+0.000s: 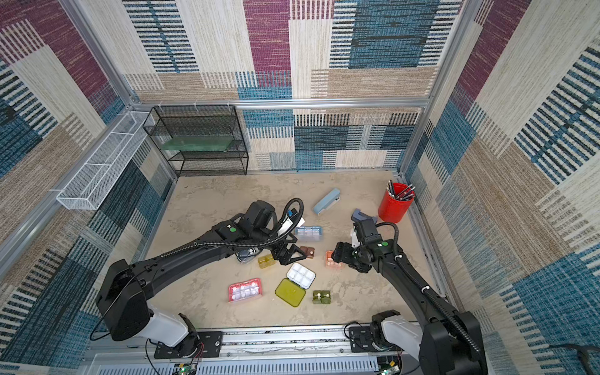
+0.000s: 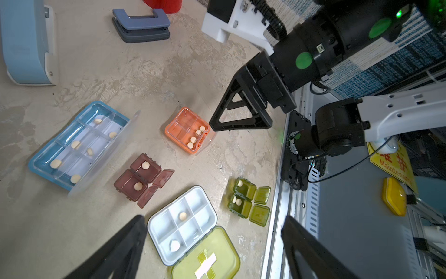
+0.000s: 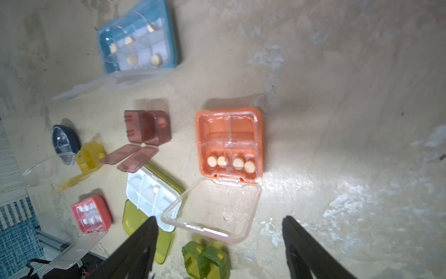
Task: Close pillboxes
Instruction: Move the pillbox to the center of the board, then adjust the pillbox at the center of the board.
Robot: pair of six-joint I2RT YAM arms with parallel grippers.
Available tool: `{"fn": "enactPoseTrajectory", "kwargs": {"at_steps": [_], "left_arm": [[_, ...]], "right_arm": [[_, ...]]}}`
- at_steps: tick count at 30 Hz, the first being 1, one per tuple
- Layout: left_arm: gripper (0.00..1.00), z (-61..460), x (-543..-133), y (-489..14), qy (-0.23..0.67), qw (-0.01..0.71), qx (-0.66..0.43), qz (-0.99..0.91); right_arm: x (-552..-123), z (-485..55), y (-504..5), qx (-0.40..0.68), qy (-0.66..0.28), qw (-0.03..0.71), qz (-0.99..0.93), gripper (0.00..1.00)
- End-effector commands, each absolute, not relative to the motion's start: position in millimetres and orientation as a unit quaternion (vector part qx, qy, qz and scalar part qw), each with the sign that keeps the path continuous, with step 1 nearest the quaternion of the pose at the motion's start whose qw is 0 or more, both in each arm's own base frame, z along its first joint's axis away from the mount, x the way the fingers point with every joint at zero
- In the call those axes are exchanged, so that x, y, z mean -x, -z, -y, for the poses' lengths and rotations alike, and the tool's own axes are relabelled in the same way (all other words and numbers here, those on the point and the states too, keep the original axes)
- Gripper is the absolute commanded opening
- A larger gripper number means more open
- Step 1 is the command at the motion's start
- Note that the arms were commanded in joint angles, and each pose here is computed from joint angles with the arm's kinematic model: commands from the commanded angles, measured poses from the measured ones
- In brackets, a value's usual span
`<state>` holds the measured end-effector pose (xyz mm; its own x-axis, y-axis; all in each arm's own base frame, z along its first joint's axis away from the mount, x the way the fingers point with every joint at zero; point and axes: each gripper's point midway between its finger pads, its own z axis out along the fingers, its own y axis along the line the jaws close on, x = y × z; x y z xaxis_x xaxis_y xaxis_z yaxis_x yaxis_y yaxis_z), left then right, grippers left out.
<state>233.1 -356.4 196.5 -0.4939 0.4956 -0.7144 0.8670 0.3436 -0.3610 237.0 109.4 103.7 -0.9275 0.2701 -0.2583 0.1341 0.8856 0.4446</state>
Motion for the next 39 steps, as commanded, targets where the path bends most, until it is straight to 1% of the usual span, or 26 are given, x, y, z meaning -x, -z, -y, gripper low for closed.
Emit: {"fn": "enactPoseTrajectory", "kwargs": {"at_steps": [1,3,5,10,12,15,17,21,24,28,32,39], "left_arm": [[0.9,356,-230,-198,0.369,0.253,-0.453,-0.771],[0.9,354,-231,-198,0.363,0.255,-0.454,-0.773],[0.9,352,-233,-197,0.355,0.257,-0.451,-0.777],[0.9,347,-232,-195,0.349,0.251,-0.446,-0.785],[0.9,345,-232,-194,0.347,0.25,-0.443,-0.788],[0.9,345,-235,-197,0.341,0.258,-0.442,-0.789],[0.9,345,-238,-199,0.336,0.264,-0.442,-0.789],[0.9,344,-241,-198,0.327,0.269,-0.444,-0.79],[0.9,341,-243,-199,0.317,0.273,-0.444,-0.792],[0.9,337,-244,-201,0.309,0.281,-0.444,-0.793],[0.9,334,-242,-199,0.306,0.278,-0.443,-0.796],[0.9,325,-240,-195,0.298,0.283,-0.437,-0.8]], "right_arm": [[-245,-114,-120,-0.084,-0.229,0.189,-0.951,0.92],[-243,-117,-122,-0.079,-0.236,0.185,-0.951,0.95],[-240,-121,-129,-0.069,-0.235,0.183,-0.952,0.95],[-225,-118,-131,-0.055,-0.176,0.153,-0.971,0.92],[-219,-110,-129,-0.097,-0.152,0.121,-0.976,0.92],[-209,-107,-131,-0.188,-0.141,0.06,-0.97,0.93],[-205,-114,-133,-0.234,-0.16,0.035,-0.958,0.93],[-213,-152,-144,-0.288,-0.271,0.016,-0.918,0.95],[-220,-170,-153,-0.309,-0.313,0.009,-0.898,0.97],[-226,-175,-155,-0.317,-0.325,0.007,-0.891,0.96],[-229,-176,-139,-0.321,-0.322,-0.009,-0.891,0.92],[-240,-161,-126,-0.333,-0.298,0.001,-0.895,0.86]]}}
